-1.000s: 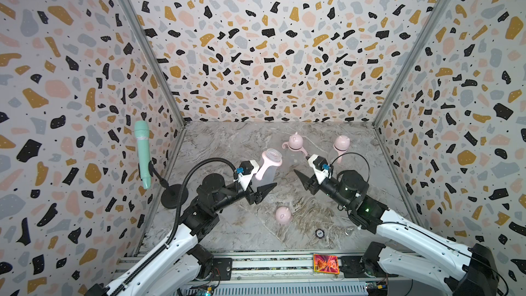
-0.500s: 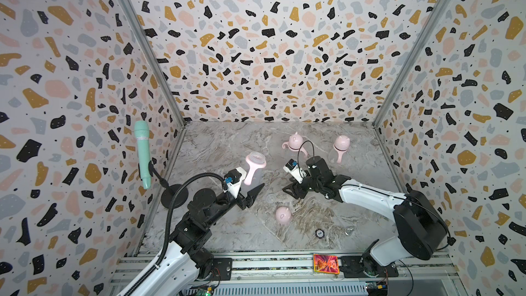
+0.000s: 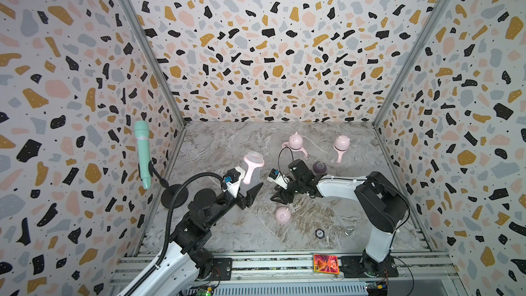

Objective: Assemble the baby bottles
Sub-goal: Pick up the straw from the center of the board.

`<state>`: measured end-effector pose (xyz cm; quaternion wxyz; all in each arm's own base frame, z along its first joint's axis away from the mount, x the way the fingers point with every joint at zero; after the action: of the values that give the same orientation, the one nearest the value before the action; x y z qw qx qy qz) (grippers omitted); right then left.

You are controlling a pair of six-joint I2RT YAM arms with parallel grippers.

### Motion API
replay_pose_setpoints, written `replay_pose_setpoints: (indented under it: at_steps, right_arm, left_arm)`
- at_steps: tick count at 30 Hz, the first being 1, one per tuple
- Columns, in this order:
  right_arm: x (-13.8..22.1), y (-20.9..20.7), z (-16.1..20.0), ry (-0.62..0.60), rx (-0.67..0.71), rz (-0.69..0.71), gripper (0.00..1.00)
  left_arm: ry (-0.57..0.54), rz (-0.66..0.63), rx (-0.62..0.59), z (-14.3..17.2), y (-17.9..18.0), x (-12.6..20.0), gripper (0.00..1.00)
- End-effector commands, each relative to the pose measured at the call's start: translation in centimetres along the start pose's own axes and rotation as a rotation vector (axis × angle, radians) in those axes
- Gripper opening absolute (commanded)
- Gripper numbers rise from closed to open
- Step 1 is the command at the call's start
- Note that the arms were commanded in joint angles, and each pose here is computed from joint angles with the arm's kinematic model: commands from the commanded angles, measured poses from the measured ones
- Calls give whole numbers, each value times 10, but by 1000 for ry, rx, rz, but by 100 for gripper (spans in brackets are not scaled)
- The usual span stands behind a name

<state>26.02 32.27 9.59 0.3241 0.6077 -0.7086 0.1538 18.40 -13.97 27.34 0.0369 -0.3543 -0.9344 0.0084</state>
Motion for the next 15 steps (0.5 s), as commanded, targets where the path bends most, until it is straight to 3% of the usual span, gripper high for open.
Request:
replay_pose_setpoints:
  at_steps: [1,4,15]
  right_arm:
    - [-3,2,-15,-48,35,-39,60]
    - [-8,2,-15,-48,20,-57,57]
    - [-7,7,-17,-107,-16,-92,30]
  left_arm:
    - [-56,-11,-5,-10,1,2,37]
    - [-61,-12,-1,-10,1,2,37]
    - [-60,-18,13,-5,3,1,37]
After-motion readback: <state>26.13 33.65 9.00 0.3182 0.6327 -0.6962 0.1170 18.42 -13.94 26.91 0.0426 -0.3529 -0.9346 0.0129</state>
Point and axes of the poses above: each gripper's point midway between its finger pads, its own x axis back along the fingers, its own y axis along the line the jaws close on, z = x × y, the point moved 6 cm from there along x, back along the fingers, and after that the axes turned 2 degrees about x, right-handed, at the moved point
